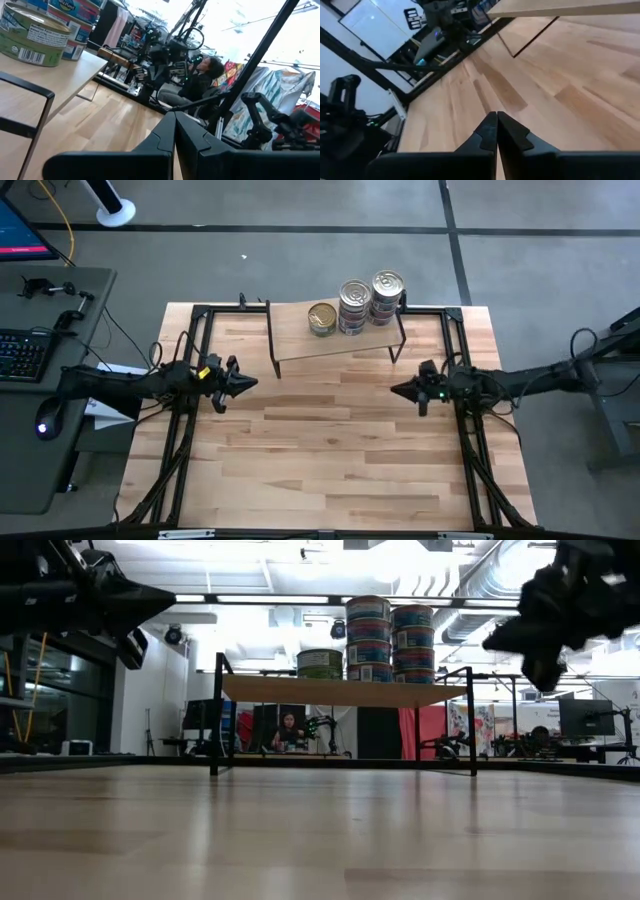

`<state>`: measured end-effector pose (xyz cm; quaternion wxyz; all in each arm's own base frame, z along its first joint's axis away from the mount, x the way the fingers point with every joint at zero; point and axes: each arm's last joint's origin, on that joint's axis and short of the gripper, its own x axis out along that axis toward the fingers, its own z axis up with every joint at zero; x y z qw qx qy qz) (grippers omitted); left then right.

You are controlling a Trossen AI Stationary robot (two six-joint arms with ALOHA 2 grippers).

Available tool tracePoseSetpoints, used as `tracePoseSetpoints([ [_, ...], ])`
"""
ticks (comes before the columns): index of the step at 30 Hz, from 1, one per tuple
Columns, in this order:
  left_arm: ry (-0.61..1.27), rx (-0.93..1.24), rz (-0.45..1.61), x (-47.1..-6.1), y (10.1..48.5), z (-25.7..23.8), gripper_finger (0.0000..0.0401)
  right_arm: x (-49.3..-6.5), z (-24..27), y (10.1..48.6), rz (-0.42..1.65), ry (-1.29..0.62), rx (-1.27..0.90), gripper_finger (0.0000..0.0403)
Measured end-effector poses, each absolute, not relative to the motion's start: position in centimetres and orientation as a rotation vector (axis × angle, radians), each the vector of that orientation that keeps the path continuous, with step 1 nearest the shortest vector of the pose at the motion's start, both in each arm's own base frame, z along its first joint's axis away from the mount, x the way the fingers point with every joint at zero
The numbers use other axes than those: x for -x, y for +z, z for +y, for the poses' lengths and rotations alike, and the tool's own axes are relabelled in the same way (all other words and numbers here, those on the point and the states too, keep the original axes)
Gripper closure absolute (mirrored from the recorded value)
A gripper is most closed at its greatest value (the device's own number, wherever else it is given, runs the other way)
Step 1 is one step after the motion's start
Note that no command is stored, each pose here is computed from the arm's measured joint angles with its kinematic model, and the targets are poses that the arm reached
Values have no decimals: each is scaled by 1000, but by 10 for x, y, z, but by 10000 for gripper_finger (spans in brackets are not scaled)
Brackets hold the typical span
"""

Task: Stack canned seafood by type on shelf
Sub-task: Return to Home Position

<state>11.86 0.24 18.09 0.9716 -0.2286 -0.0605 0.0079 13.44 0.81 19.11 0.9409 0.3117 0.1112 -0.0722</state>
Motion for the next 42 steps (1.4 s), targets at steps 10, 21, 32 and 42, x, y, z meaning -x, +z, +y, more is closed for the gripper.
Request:
tracePoseSetpoints([
  [10,17,461,-117,-119,180,2,401,-114,5,160,102,-113,-388,403],
  [21,17,461,-116,-119,180,2,401,-112,4,147,227,-138,-252,403],
  [32,10,461,-145,-110,183,2,401,-107,5,156,129,-113,-267,403],
  [42,34,451,-297,-93,193,7,401,-96,2,175,-82,-101,-296,402],
])
